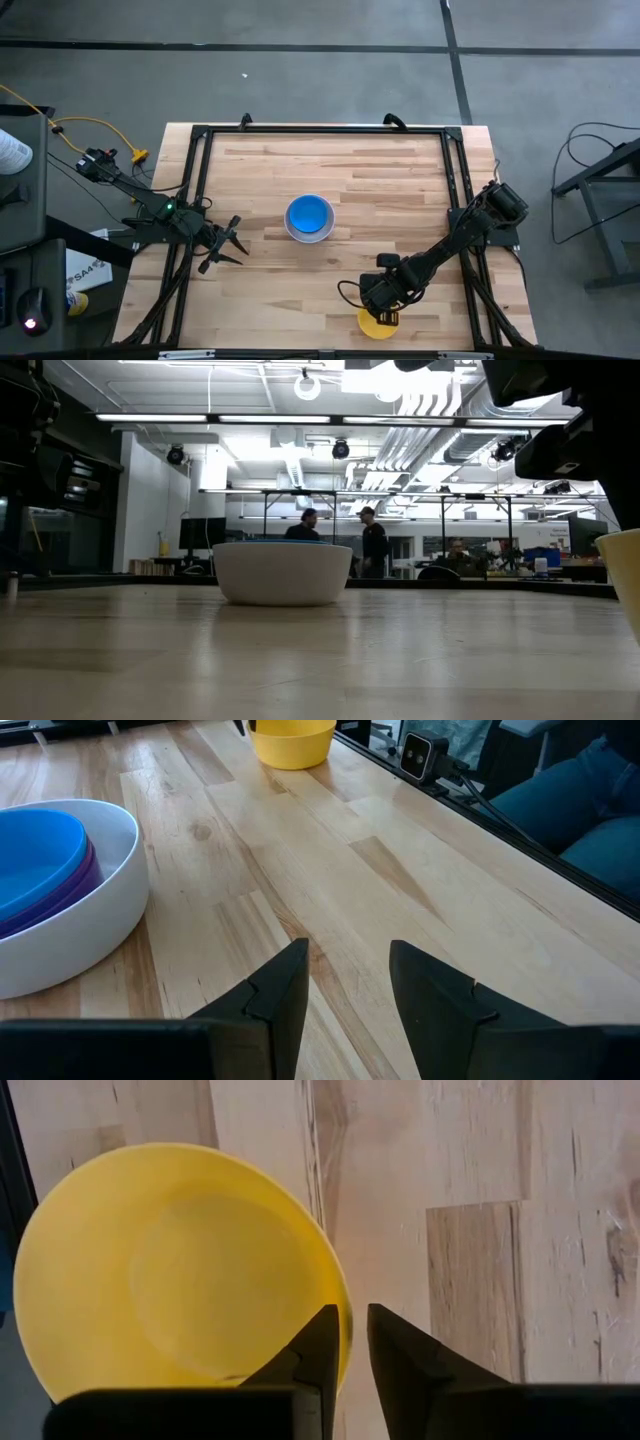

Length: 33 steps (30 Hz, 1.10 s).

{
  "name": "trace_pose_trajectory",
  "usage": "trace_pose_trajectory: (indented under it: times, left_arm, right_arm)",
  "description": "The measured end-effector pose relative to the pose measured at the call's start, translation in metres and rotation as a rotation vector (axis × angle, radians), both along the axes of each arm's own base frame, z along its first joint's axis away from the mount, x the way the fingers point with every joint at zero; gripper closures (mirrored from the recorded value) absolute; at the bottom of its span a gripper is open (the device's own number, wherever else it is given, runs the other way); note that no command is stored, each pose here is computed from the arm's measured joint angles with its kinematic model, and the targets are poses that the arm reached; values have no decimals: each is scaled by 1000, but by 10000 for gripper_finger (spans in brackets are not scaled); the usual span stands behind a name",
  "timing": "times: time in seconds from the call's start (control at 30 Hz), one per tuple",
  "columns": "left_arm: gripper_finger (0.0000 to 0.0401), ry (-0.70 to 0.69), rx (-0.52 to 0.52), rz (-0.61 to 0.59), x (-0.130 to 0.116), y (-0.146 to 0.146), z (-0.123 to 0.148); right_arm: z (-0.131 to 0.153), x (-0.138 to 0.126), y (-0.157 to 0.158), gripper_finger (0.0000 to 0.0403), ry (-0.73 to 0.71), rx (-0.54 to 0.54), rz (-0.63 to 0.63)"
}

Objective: Nest bowls inside each other
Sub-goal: Stack the yellow bowl into the blue bowl

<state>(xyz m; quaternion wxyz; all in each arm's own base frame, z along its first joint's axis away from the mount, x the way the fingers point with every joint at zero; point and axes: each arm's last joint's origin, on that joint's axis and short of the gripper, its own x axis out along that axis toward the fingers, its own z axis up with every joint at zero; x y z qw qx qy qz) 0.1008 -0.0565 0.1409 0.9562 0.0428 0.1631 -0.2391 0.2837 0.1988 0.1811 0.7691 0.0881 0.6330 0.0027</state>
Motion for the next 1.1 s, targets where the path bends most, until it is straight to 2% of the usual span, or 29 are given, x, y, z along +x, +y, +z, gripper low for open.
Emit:
trace_pose_trajectory:
  times: [0.27, 0.57, 1.1]
  left_arm:
    - [260, 0, 0, 0, 0, 0, 0]
    - [260, 0, 0, 0, 0, 0, 0]
    - [260, 0, 0, 0, 0, 0, 0]
  right_arm:
    - [-5, 0, 1, 356, 32, 9, 5]
    - [-5, 1, 1, 395, 25, 14, 1]
    - [-5, 1, 1, 398, 16, 2, 47]
